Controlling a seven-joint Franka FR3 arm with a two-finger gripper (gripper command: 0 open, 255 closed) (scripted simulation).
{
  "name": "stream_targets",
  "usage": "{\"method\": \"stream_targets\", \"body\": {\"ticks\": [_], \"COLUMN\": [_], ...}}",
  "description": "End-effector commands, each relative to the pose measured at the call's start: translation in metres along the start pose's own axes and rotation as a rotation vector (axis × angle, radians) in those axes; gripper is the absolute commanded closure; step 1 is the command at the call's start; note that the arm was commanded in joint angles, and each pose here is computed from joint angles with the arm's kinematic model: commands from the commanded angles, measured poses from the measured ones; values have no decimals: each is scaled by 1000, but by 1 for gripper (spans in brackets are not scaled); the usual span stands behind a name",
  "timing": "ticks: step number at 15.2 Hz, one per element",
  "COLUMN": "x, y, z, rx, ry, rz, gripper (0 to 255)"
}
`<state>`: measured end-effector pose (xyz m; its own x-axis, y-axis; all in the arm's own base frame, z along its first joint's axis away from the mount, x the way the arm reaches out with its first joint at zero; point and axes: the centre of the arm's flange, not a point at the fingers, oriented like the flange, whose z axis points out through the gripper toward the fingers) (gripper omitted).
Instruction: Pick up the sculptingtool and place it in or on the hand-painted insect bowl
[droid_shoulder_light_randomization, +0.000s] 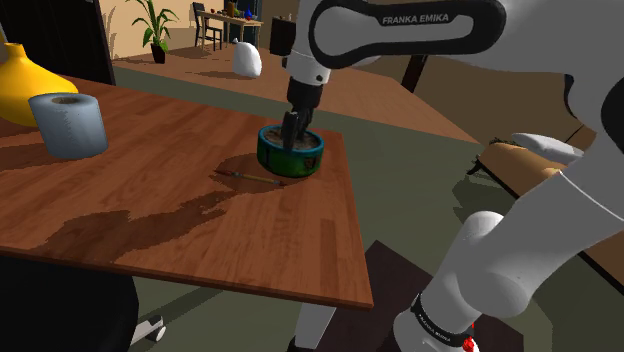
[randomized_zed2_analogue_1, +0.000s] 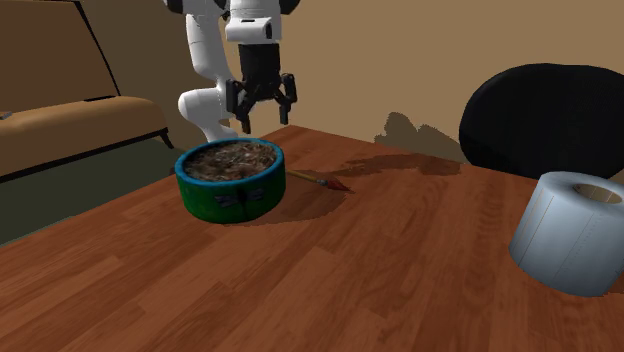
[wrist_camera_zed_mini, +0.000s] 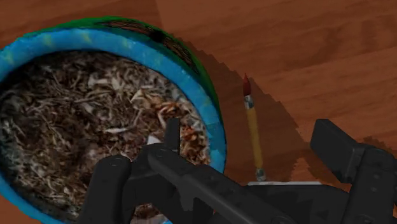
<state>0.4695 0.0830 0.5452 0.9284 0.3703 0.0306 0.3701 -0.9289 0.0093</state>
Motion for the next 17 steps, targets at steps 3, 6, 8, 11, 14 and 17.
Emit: {"method": "stream_targets", "body": {"ticks": [3,6,8,11,14,17], "x": [48,82,103,107,106,105], "y": [-20,-38,-52,-54,-54,-53], "z": [25,45,59,73,88,102], "rx": [-8,-15,-19,-20,-20,-20], "ry": [-35,-61,-79,-82,-82,-82], "rz": [-113,-197,-252,-263,-263,-263], "gripper": [0,0,0,0,0,0]}}
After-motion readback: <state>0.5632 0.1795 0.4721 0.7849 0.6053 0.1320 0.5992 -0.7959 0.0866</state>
